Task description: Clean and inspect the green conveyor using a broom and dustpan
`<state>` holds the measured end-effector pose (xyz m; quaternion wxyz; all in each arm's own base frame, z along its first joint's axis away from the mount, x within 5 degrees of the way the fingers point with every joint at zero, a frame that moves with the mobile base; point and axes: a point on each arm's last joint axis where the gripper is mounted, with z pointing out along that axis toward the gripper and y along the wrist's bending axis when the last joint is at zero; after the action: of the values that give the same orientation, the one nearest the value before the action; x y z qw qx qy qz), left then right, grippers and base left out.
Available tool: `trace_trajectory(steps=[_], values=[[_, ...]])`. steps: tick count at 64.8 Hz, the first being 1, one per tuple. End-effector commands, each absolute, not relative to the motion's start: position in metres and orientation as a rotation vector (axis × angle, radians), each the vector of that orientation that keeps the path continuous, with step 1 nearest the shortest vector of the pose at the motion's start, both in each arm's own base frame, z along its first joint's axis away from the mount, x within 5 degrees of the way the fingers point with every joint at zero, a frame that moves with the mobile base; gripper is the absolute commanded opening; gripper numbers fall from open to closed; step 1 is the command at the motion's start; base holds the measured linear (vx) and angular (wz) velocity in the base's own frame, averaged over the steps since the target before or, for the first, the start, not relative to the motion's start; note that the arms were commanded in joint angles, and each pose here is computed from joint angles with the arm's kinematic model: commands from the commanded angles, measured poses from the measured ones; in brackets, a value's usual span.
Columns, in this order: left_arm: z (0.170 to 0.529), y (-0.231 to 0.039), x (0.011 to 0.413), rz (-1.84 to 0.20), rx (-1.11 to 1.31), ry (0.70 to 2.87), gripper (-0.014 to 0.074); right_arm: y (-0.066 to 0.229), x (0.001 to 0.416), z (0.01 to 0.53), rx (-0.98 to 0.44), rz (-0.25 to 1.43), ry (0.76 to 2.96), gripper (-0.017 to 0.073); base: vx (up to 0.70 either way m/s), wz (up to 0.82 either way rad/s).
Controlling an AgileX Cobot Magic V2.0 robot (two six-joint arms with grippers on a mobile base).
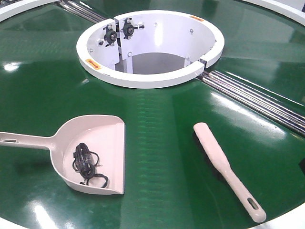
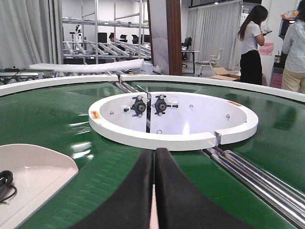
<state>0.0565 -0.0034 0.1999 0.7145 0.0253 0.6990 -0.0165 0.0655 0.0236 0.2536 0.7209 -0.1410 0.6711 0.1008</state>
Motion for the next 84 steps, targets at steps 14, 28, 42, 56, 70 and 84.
trace_trajectory(steps=[14,28,42,56,70,84], values=[[0.205,-0.003,0.055,-0.023,0.057,1.461,-0.0008,0.024,0.065,0.269,-0.297,0.232,1.393,-0.0008,0.00,0.00],[0.204,-0.003,0.055,-0.027,0.054,1.465,-0.0008,0.024,0.065,0.269,-0.297,0.232,1.393,-0.0008,0.00,0.00],[0.204,-0.003,0.055,-0.027,0.054,1.465,-0.0008,0.024,0.065,0.269,-0.297,0.232,1.393,-0.0008,0.00,0.00],[0.204,-0.003,0.055,-0.027,0.054,1.465,-0.0008,0.024,0.065,0.269,-0.297,0.232,1.393,-0.0008,0.00,0.00],[0.204,-0.003,0.055,-0.027,0.054,1.465,-0.0008,0.024,0.064,0.269,-0.297,0.230,1.393,-0.0008,0.00,0.00],[0.204,-0.003,0.056,-0.027,0.054,1.466,-0.0008,0.010,0.065,0.267,-0.128,0.106,1.419,-0.0008,0.00,0.00]])
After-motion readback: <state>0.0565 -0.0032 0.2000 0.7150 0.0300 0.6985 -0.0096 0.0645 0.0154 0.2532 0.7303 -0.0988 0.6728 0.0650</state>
